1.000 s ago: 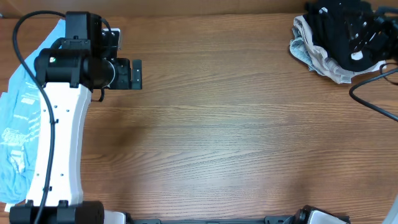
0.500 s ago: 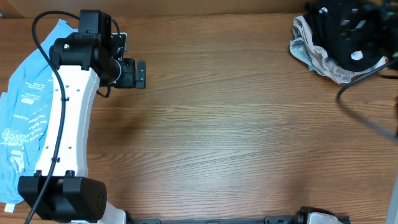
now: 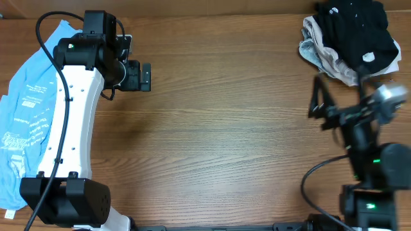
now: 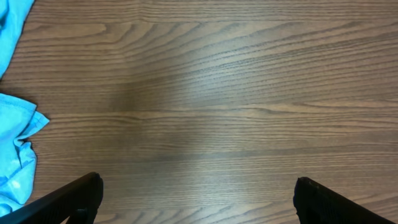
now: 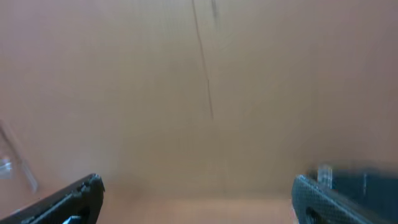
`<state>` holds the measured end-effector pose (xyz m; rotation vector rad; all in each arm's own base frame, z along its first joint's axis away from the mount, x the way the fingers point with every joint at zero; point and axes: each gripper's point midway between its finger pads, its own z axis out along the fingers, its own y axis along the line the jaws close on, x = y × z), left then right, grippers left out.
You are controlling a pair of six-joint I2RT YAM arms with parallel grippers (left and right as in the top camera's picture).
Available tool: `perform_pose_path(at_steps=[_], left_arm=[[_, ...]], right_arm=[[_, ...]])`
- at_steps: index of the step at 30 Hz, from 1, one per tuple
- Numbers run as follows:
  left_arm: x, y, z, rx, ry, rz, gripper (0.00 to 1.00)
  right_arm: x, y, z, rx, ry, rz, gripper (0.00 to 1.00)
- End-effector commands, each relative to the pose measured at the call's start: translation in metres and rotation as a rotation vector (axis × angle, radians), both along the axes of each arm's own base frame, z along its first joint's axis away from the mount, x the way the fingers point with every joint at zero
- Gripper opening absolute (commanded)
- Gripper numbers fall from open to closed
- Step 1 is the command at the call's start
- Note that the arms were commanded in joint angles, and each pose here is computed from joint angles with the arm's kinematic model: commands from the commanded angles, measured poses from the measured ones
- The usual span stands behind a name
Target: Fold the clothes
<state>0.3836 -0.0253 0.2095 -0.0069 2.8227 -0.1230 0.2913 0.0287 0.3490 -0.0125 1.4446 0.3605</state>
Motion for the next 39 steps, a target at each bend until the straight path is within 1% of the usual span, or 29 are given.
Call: perform_pose_path(at_steps=[1, 8, 18, 25, 32, 37, 39], left_arm=[[0.003, 0.0, 0.001, 0.007, -0.008, -0.011, 1.0], [0.003, 0.0, 0.001, 0.007, -0.008, -0.011, 1.0], [0.003, 0.0, 0.001, 0.007, -0.008, -0.011, 1.0], [0.003, 0.0, 0.001, 0.007, -0.008, -0.011, 1.0], [0.003, 0.0, 0.001, 0.007, -0.008, -0.011, 1.0], [0.003, 0.0, 0.001, 0.007, -0.008, -0.012, 1.0], [0.003, 0.0, 0.001, 0.007, -0.008, -0.011, 1.0]], right_arm=[[-0.013, -0.001, -0.033, 0.079, -0.002, 0.001, 1.0], [-0.029, 0.002, -0.096, 0.092, 0.024, -0.03, 1.0], [-0.035, 0.004, -0.159, 0.088, 0.108, -0.028, 1.0], [-0.04, 0.006, -0.164, 0.083, 0.126, -0.018, 1.0], [-0.049, 0.006, -0.156, 0.084, 0.086, -0.017, 1.0], [-0.048, 0.005, -0.176, 0.083, 0.166, -0.022, 1.0], [-0.048, 0.005, -0.175, 0.083, 0.163, -0.021, 1.0]])
